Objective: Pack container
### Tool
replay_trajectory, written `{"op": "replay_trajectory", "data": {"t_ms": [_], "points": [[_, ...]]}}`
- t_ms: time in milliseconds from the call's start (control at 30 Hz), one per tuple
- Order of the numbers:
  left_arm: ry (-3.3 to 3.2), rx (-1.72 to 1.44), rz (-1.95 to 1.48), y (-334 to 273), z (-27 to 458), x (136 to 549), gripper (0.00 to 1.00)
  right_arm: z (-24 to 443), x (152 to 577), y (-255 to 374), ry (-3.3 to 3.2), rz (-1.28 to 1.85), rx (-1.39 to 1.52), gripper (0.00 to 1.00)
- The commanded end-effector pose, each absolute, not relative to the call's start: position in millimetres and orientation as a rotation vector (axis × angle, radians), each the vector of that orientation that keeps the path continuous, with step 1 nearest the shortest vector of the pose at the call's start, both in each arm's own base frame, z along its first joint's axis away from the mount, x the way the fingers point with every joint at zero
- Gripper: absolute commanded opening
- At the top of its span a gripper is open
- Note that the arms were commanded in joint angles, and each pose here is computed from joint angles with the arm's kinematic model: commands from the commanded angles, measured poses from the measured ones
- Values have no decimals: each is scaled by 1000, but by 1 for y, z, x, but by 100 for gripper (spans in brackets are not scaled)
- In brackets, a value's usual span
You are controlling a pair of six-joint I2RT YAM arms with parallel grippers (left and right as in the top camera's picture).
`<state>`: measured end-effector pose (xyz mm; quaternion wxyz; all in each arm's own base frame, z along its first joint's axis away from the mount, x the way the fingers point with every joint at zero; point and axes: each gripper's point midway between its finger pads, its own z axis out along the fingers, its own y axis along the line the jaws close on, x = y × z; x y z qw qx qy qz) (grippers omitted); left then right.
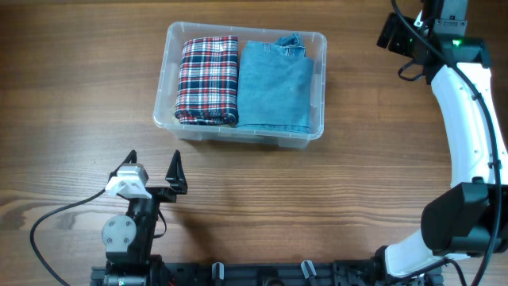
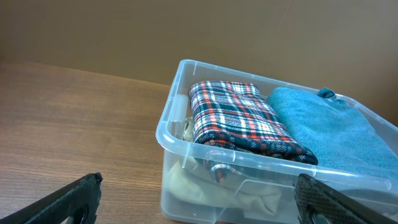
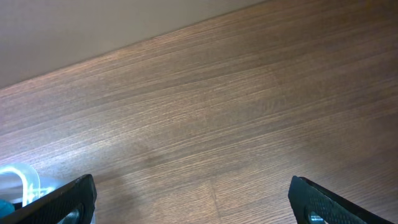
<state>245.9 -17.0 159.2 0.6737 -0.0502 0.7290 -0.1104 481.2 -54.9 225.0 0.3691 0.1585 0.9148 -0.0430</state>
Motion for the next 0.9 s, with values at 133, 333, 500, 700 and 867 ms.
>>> {"op": "replay_trajectory", "data": {"t_ms": [133,333,500,700,867], "points": [[1641,-76,-255,-21,159,245,100,216,482,-55,2364,-105,425,100],[1641,-76,-255,-21,159,245,100,242,475,-54,2309,-95,422,100],[1641,-76,-255,-21,159,245,100,329,442,-53,2115,-64,407,100],[1641,-76,-255,-21,159,245,100,459,344,-47,1774,-14,377,100],[1641,-76,-255,-21,159,245,100,523,260,-42,1554,16,355,100]]}}
